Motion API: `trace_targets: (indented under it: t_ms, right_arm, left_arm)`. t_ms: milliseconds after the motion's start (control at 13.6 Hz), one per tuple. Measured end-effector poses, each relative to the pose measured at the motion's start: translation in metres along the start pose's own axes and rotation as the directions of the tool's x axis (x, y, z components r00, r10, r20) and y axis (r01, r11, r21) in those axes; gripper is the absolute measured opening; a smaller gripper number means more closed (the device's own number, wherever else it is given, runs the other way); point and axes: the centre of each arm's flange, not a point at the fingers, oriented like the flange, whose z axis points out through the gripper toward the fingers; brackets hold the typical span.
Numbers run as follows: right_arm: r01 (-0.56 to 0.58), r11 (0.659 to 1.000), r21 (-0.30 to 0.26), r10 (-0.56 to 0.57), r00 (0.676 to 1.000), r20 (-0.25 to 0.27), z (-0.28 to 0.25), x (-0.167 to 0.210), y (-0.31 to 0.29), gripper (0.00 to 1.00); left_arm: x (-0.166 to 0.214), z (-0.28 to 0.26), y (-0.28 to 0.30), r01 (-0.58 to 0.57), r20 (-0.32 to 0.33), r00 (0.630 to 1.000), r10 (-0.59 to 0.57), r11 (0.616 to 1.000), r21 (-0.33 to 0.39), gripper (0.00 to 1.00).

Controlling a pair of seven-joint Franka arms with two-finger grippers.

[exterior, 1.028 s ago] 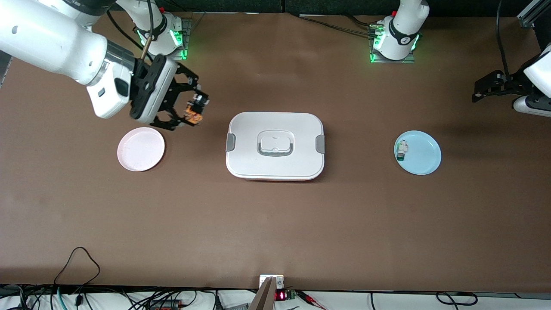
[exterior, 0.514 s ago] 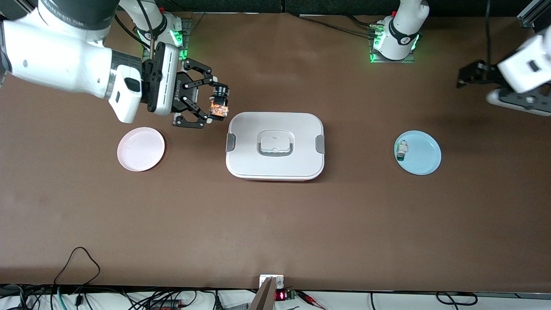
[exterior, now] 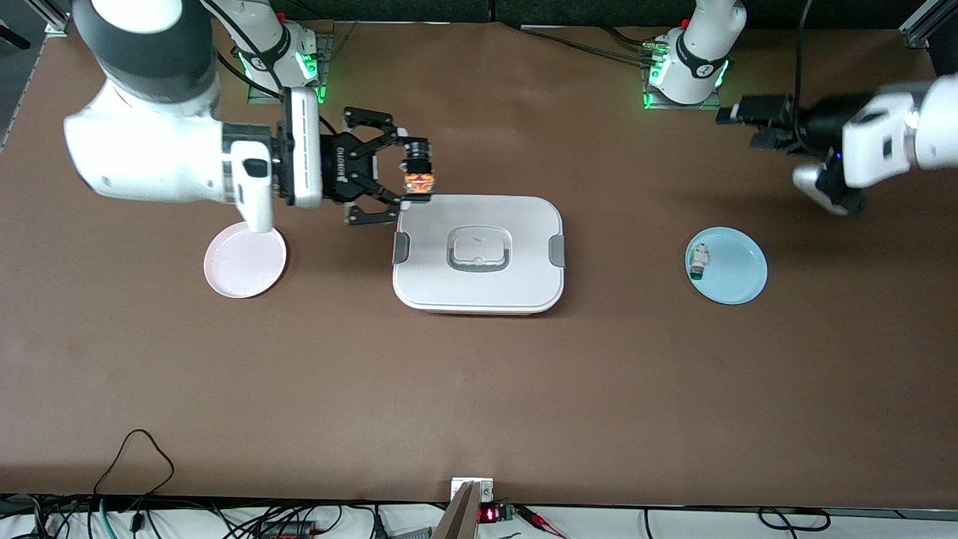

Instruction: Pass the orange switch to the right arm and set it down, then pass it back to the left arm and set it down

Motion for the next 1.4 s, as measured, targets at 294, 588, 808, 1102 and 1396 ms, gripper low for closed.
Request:
trace_targets:
  t_ms: [294, 588, 808, 1102, 1396]
  right_arm:
    - [-0.044, 0.999, 0.002, 0.044, 0.993, -0.112, 0.047, -0.006, 0.008, 0.72]
    - [-0.089, 0.996, -0.032, 0.083, 0.983, -0.165, 0.093, -0.003, 0.001, 0.72]
    - [-0.104, 0.993, -0.058, 0.093, 0.981, -0.171, 0.103, -0.005, 0.002, 0.72]
    - [-0.137, 0.98, -0.145, 0.111, 0.978, -0.176, 0.115, -0.006, 0.002, 0.72]
    - [-0.167, 0.975, -0.146, 0.141, 0.975, -0.174, 0.124, -0.009, 0.001, 0.72]
  left_arm:
    - [0.035, 0.024, 0.013, 0.106, 0.052, 0.994, -0.095, 0.95, -0.293, 1.0]
    - [0.061, 0.049, 0.017, 0.155, 0.02, 0.986, -0.163, 0.877, -0.456, 1.0]
    - [0.078, 0.072, 0.049, 0.216, -0.004, 0.966, -0.259, 0.812, -0.542, 1.0]
    - [0.094, 0.102, 0.084, 0.257, -0.023, 0.94, -0.341, 0.749, -0.611, 1.0]
    - [0.111, 0.131, 0.103, 0.266, -0.058, 0.914, -0.401, 0.702, -0.661, 1.0]
